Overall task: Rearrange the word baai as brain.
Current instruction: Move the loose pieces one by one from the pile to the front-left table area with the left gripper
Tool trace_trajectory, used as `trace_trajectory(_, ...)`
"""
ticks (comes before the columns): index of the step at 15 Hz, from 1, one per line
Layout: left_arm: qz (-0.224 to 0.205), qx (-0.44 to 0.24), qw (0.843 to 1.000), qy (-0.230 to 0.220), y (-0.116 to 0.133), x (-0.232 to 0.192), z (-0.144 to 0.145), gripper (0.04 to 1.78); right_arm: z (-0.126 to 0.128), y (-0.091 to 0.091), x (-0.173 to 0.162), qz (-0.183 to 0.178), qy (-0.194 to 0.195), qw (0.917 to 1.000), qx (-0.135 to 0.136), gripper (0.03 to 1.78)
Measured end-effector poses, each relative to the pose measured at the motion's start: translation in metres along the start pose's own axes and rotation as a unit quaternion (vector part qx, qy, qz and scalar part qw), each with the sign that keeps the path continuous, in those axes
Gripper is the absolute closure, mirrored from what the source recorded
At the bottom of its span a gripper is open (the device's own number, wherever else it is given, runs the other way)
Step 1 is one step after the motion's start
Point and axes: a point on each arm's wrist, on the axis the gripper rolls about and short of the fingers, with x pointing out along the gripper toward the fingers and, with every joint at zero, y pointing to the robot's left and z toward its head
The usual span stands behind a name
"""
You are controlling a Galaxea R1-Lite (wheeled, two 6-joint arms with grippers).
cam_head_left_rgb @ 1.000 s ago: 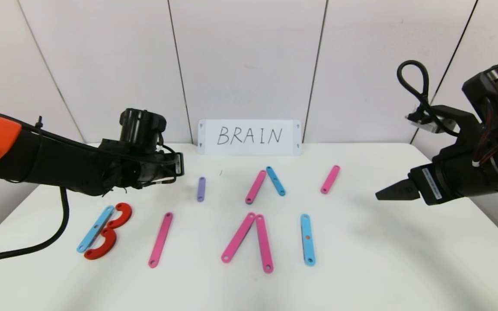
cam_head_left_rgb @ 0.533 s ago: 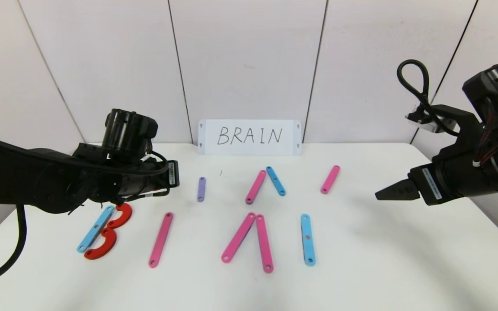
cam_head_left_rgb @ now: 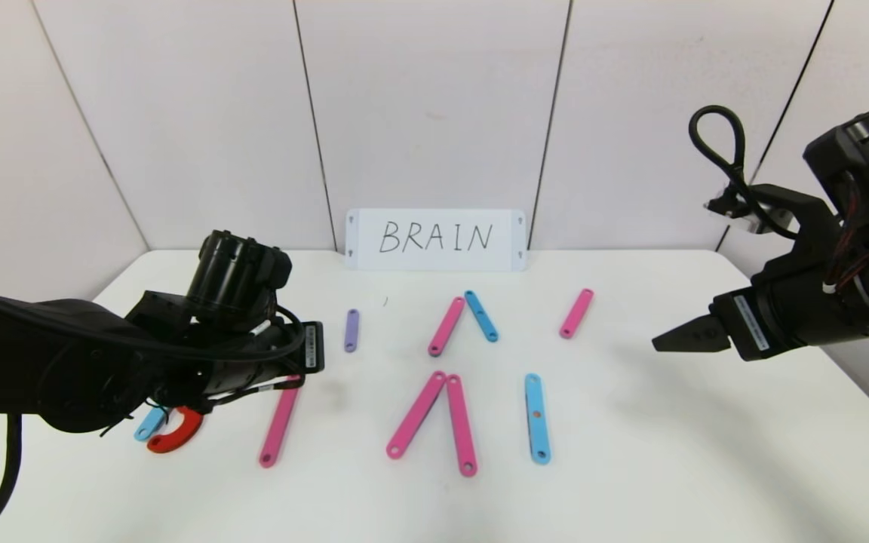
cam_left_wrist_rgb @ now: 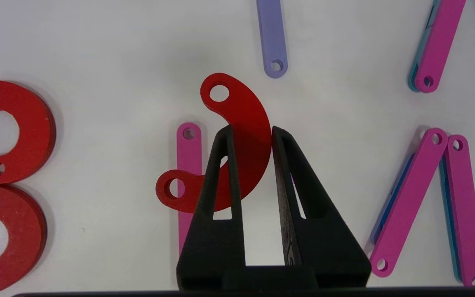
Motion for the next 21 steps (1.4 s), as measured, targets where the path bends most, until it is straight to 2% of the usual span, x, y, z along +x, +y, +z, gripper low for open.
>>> trace_trajectory(11, 0.026, -0.015, 0.999, 0.039, -0.022, 0.032, -0.034, 1.54, -0.001, 0.001, 0.0, 0.002, 0.001, 1.0, -0.002, 0.11)
trace_trajectory(21, 0.028, -0.007, 0.998, 0.05, -0.025, 0.039, -0.04, 1.54, -0.001, 0.001, 0.001, 0.002, 0.003, 1.0, -0.002, 0.11)
